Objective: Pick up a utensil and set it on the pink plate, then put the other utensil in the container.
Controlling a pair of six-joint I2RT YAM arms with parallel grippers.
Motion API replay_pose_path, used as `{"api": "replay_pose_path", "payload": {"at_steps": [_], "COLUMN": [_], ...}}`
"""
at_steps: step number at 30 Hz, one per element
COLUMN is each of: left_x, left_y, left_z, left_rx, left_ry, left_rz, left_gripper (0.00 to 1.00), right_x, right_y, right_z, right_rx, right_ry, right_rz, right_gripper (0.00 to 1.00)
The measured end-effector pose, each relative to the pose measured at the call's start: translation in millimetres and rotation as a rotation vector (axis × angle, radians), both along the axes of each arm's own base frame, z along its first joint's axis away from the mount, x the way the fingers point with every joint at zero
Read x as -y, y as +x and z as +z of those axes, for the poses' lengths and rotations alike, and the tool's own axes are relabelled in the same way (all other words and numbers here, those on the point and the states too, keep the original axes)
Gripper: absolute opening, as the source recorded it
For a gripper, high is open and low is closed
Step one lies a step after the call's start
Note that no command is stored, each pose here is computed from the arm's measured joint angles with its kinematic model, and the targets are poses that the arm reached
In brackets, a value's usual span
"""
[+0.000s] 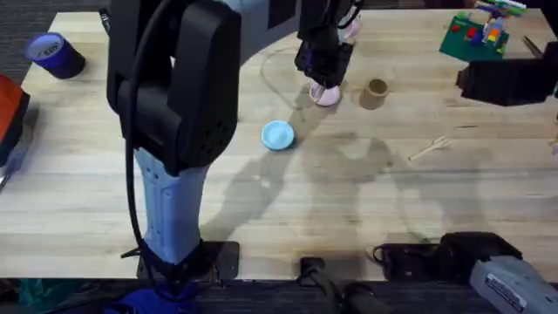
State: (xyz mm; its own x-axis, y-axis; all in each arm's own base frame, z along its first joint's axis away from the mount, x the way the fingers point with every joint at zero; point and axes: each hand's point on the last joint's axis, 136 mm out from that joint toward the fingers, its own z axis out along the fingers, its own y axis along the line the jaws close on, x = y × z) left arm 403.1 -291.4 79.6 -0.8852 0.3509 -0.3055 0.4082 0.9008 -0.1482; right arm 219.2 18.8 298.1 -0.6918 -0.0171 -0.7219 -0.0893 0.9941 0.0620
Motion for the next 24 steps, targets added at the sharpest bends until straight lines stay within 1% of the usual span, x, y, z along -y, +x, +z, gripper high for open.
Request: {"api": "replay_pose_path", "payload": {"at_steps": [6,14,15,17,24], "left_x": [-0.6,-0.6,-0.6,-0.1,0.8], "left_y": [-0.9,-1.0,-0.9,-0.4,0.1], "left_z": [-12,-13,-13,-13,-13], "left_rx": [-0.021,-0.024,-0.023,-0.021,-0.019], "left_ry": [0.014,0.016,0.015,0.013,0.009], "left_rz": [0.000,0.000,0.000,0.000,-0.001], "left_gripper": [0.041,0.042,0.049,0.111,0.198], "right_x": [0,0,0,0,0], "right_y": [0,0,0,0,0], "right_z": [0,0,0,0,0], "right_rx": [0.000,0.000,0.000,0.000,0.000], "right_ry": [0.000,0.000,0.000,0.000,0.000], "right_rz": [0.000,0.000,0.000,0.000,0.000], "right_gripper": [0.996,0.996,0.996,0.996,0.996]}}
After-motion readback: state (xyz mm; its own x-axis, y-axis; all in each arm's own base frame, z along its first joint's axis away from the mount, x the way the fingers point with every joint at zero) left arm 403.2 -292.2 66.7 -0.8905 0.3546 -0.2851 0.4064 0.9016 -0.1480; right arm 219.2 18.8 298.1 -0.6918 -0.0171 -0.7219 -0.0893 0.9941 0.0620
